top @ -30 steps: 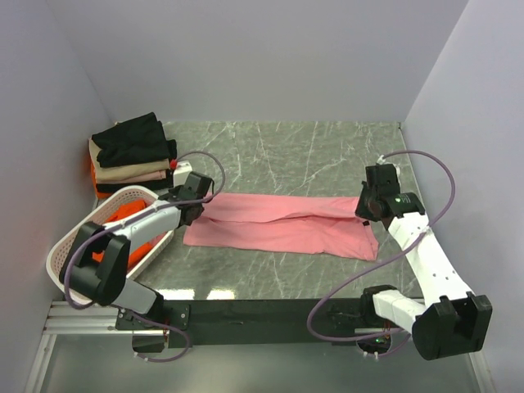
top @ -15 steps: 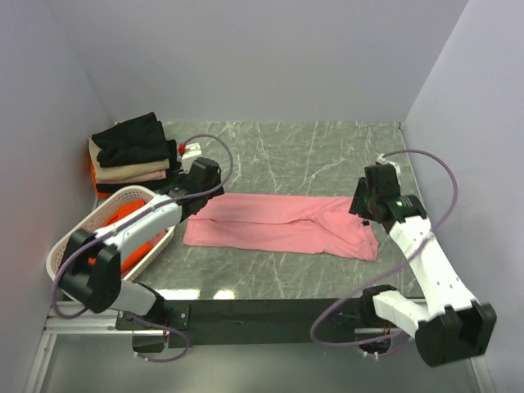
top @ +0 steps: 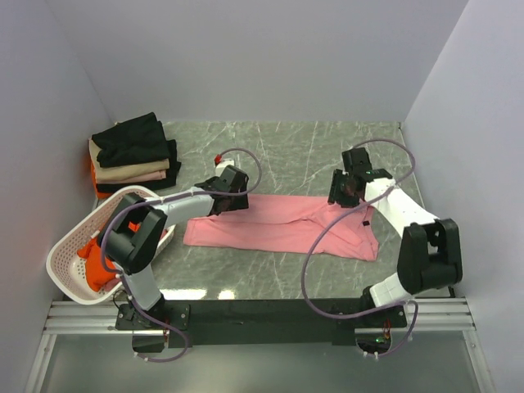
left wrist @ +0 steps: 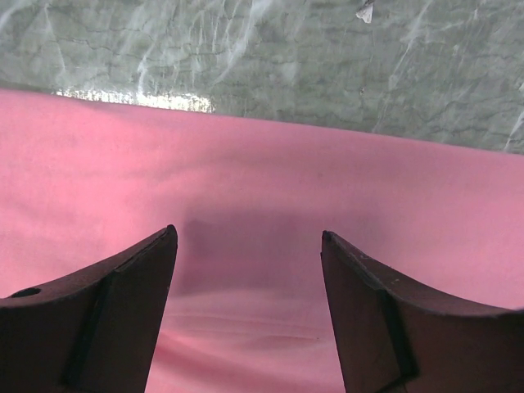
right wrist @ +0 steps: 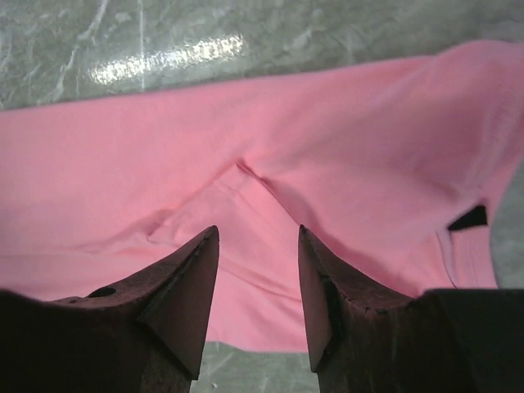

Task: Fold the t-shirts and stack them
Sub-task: Fold the tshirt

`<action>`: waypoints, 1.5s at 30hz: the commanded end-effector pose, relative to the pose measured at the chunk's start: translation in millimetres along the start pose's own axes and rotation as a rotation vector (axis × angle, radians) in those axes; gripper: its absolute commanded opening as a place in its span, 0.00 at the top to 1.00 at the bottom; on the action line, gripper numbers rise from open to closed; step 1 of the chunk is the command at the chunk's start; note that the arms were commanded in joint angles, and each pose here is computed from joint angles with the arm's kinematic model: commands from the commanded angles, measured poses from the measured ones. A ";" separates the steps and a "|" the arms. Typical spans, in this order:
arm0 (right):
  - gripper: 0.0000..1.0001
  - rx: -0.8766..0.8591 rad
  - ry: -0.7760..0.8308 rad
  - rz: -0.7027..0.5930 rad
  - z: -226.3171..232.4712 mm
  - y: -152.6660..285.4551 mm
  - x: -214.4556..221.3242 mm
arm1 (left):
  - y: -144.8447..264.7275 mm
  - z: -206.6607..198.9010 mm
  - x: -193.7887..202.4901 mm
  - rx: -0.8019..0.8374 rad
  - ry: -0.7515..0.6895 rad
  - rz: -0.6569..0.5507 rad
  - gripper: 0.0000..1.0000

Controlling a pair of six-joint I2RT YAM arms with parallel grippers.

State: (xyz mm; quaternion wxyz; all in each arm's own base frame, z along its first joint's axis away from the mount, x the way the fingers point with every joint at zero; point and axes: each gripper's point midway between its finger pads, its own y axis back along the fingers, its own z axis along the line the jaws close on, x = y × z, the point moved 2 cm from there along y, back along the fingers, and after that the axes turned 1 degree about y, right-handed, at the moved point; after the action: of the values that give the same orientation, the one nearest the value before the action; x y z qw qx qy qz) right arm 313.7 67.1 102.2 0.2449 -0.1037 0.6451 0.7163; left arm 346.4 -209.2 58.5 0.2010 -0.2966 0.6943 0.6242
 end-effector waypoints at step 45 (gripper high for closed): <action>1.00 -0.047 0.050 0.022 24.3 -24.4 15.8 | 0.4 4.0 8.2 -0.001 0.014 -0.007 0.23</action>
State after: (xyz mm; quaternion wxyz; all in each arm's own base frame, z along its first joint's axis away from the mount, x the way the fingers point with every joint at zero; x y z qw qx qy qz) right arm 323.1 93.4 59.4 0.1994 -0.1034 0.6409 0.7341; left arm 338.2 -204.9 42.1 0.1931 -0.2885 0.6926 0.6323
